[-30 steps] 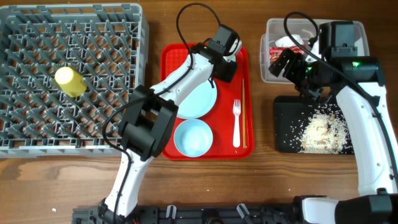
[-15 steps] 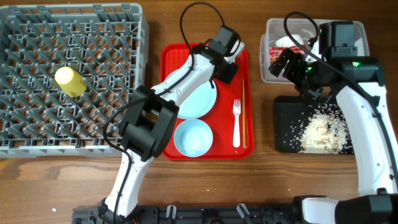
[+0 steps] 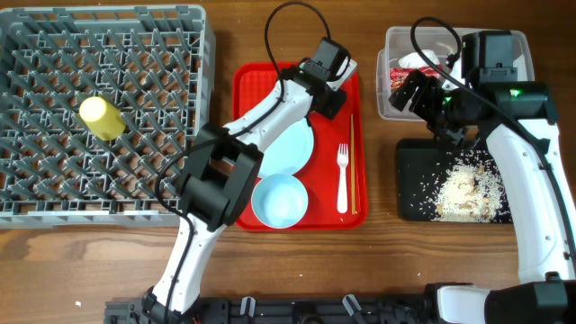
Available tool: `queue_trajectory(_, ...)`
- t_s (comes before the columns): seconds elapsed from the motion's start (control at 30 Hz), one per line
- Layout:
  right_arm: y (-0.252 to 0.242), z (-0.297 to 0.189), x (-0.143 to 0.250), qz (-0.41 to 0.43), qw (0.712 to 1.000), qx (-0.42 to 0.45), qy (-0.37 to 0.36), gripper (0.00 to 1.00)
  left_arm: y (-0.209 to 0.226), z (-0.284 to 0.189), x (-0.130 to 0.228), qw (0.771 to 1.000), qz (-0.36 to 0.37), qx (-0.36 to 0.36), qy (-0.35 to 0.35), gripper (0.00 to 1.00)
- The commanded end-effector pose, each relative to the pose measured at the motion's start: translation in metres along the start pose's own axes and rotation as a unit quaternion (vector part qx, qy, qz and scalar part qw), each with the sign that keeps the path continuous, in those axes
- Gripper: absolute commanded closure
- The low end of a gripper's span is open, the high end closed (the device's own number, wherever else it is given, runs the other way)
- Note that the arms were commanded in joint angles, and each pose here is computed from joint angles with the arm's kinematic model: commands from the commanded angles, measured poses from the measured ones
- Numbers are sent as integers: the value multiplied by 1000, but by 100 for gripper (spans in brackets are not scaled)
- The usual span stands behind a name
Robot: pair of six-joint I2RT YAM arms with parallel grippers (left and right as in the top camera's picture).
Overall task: Sort waste into correct bins and load items into the dishwasher rack
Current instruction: 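Grasp the rim of the green bowl with the left gripper, then lift the green bowl and carry it over the gray rack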
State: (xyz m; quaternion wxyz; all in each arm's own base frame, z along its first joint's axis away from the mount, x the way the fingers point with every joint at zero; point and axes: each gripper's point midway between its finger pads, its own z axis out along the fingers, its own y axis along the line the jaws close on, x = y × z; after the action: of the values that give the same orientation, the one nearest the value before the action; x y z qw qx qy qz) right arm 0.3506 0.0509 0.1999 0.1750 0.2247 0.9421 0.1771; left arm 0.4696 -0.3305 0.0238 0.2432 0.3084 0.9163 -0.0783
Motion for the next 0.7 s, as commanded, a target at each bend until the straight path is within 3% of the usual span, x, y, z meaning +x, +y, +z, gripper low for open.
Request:
queue_trajectory(0.0, 6, -6, -3, 0, 1000, -11, -8, 0, 9, -12, -12, 998, 9, -60, -19, 96)
queue_trajectory(0.27, 6, -6, -3, 0, 1000, -11, -8, 0, 57, -45, -21, 966, 15, -255, -31, 96)
queue_trajectory(0.67, 6, -6, -3, 0, 1000, -11, -8, 0, 103, -105, -38, 931, -5, -360, -56, 96)
